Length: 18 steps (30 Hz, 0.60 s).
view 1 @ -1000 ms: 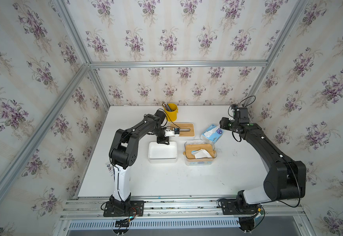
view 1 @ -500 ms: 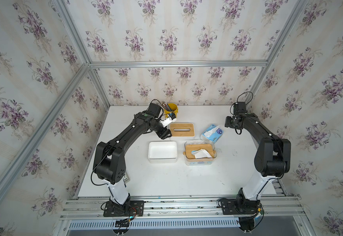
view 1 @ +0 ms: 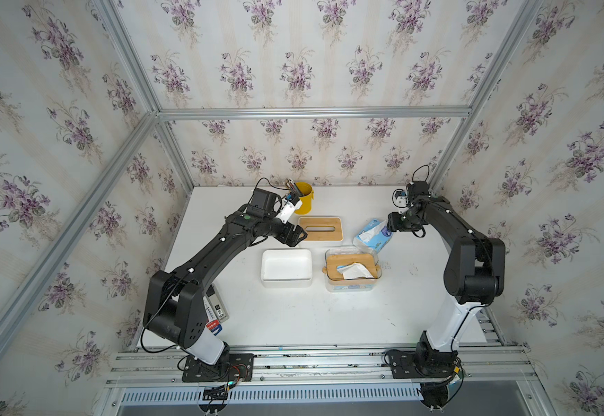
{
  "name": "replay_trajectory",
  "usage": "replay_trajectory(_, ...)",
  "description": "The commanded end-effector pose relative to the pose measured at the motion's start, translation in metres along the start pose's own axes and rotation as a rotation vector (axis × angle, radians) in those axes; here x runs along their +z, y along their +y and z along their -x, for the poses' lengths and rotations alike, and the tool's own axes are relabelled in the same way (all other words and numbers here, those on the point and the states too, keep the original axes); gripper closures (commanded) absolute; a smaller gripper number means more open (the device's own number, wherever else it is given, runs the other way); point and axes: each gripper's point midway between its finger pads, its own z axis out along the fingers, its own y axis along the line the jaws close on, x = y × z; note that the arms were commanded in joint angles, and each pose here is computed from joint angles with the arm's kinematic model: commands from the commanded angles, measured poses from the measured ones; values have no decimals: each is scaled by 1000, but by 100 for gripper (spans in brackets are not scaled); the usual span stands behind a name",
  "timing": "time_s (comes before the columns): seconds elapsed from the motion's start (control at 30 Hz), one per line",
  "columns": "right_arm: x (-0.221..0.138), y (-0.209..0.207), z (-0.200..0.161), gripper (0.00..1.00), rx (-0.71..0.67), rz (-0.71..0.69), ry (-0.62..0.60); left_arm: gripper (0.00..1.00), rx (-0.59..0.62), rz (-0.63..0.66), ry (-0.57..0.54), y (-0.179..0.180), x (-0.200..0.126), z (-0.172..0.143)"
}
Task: Put the tissue paper into the tissue box
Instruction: Adjust the paper towel at the center of the board.
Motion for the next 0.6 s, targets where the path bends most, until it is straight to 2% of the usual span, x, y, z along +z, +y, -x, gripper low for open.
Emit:
replay_trajectory(0.0, 6, 14, 4, 41, -52, 95, 3, 6, -37, 35, -63, 5, -5, 11)
replay_trajectory(0.17, 26, 5, -3, 41, -49, 77, 61, 3, -54, 47, -68, 5, -8, 8)
replay_trajectory(0.4, 33, 2, 10, 42, -42, 101, 38, 3, -70, 47, -68, 6, -7, 8)
replay_trajectory(0.57, 42, 8, 8, 46, -28, 172, 66, 2, -78, 66, -52, 9, -5, 2)
